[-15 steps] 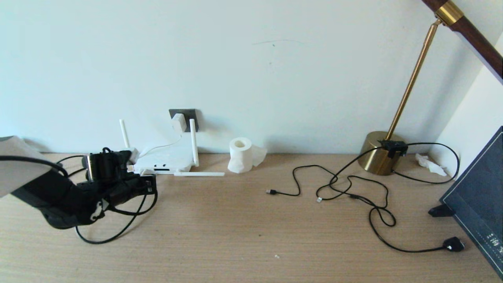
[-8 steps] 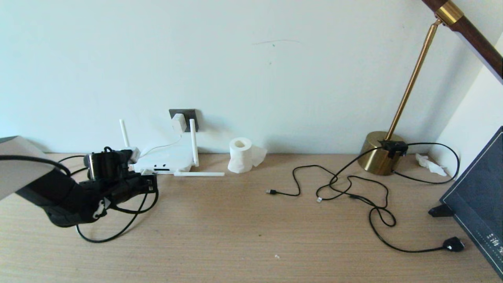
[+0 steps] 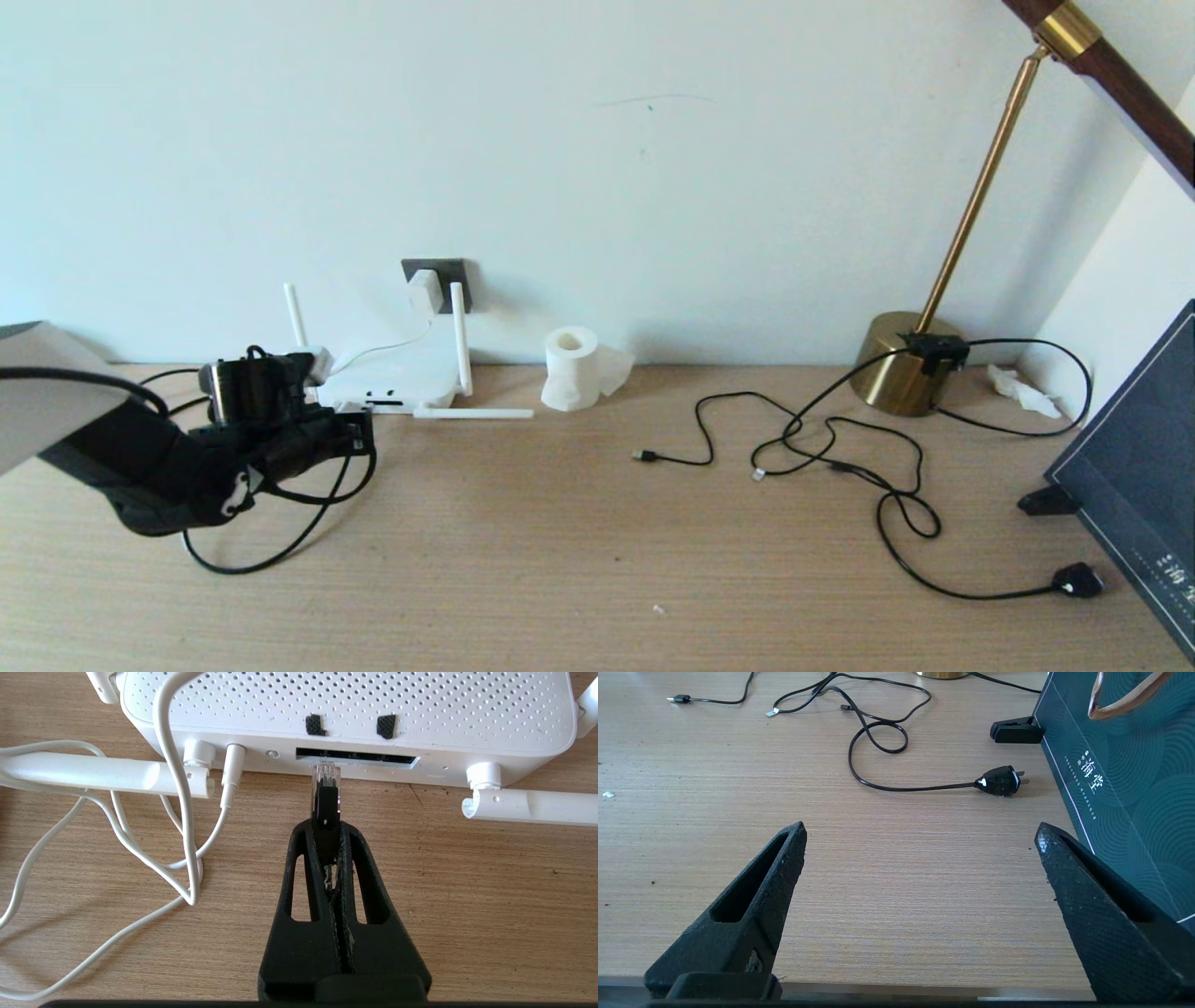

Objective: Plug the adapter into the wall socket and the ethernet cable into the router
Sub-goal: Plug cable into router interface

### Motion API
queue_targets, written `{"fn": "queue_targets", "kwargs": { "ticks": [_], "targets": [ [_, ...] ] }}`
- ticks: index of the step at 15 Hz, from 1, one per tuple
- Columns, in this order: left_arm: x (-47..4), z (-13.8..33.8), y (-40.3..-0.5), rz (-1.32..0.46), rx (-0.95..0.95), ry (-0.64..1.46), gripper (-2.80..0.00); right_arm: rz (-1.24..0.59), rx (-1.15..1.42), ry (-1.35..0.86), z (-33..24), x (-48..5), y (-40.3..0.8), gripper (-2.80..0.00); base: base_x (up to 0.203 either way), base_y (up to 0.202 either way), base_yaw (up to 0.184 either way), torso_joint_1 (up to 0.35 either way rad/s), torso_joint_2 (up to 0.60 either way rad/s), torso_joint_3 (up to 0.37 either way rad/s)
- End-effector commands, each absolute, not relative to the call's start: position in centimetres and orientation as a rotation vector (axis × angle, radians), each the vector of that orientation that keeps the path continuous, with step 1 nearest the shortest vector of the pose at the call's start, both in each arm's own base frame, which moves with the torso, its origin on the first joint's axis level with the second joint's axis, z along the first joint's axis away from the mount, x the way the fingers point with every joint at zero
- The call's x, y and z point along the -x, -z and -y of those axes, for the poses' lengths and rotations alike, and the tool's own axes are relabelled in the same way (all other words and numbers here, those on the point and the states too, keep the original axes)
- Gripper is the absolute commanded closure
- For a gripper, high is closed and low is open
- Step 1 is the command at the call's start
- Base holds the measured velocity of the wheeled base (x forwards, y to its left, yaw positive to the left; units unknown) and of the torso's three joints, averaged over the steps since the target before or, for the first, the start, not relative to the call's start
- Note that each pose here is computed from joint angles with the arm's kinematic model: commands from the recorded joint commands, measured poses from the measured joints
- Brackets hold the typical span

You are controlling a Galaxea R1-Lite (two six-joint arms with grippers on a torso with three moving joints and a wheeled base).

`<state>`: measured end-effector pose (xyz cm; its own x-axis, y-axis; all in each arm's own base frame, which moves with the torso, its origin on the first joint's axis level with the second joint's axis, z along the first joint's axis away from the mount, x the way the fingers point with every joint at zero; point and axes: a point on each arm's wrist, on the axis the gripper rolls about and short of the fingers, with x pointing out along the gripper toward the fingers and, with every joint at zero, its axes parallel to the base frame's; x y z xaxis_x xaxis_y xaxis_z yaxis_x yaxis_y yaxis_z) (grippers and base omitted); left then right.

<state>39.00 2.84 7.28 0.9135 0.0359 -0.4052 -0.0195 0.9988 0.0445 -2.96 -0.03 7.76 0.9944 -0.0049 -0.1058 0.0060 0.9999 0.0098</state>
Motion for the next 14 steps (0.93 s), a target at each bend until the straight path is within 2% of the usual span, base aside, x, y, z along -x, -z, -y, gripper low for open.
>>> {"fn": "queue_targets", "kwargs": {
  "ticks": [1, 14],
  "targets": [
    [-39.02, -2.81, -7.3, -0.415, -0.04, -0.028, 0.0, -0.109, -0.01, 0.005, 0.03, 2.94, -7.74, -2.8, 0.0, 0.0, 0.0, 0.0, 0.0, 0.0],
    [-39.04, -2.93, -7.34, -0.413, -0.046, -0.03, 0.0, -0.109, -0.01, 0.005, 0.03, 2.94, -7.74, -2.8, 0.0, 0.0, 0.0, 0.0, 0.0, 0.0]
  ]
}}
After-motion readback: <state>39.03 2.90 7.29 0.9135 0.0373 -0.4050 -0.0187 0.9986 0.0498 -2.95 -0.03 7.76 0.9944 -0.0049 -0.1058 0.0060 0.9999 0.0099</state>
